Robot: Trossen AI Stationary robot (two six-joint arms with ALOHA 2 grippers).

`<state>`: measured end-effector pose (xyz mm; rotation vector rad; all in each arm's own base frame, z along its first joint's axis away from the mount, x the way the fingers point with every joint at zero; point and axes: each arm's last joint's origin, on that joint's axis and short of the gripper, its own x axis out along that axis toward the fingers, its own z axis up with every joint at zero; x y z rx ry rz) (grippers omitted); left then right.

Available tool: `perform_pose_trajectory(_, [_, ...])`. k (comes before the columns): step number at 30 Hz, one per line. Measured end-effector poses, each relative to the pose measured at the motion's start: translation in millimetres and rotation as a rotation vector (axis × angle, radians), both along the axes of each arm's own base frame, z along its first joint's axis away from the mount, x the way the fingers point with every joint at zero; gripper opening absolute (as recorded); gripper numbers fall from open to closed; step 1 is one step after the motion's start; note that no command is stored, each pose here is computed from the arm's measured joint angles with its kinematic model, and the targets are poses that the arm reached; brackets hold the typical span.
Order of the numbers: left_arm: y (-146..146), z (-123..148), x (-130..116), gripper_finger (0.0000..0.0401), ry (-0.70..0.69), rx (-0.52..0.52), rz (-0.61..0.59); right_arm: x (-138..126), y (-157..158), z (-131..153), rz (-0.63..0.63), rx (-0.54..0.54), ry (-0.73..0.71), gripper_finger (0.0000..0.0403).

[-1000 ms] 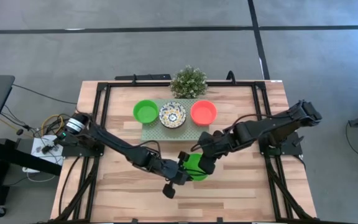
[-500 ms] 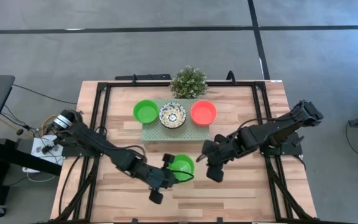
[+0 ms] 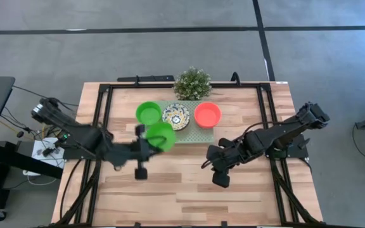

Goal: Pick & Place Mini bowls
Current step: Stack the green bowl on the green bowls on the shelf

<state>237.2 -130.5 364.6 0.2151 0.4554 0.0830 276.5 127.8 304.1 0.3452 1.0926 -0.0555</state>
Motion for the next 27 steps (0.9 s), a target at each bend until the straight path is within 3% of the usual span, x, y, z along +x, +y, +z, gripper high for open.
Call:
perform_pose_trajectory(8, [42.3, 13.7, -23.5, 0.001, 0.037, -0.015, 0.128, -0.1, -1.4, -0.7, 0.031, -0.02, 0.005, 0.0087])
perform_pose_trajectory(23, [101.8, -2.5, -23.5, 0.0008, 0.25, 0.039, 0.4, 1.0, -3.7, -0.9, 0.056, -0.042, 0.0, 0.0087])
perform_pose_trajectory(27, [115.0, -15.4, -20.7, 0.0012, 0.289, -0.014, 0.442, 1.0, -3.7, -0.9, 0.056, -0.041, 0.0, 0.0087])
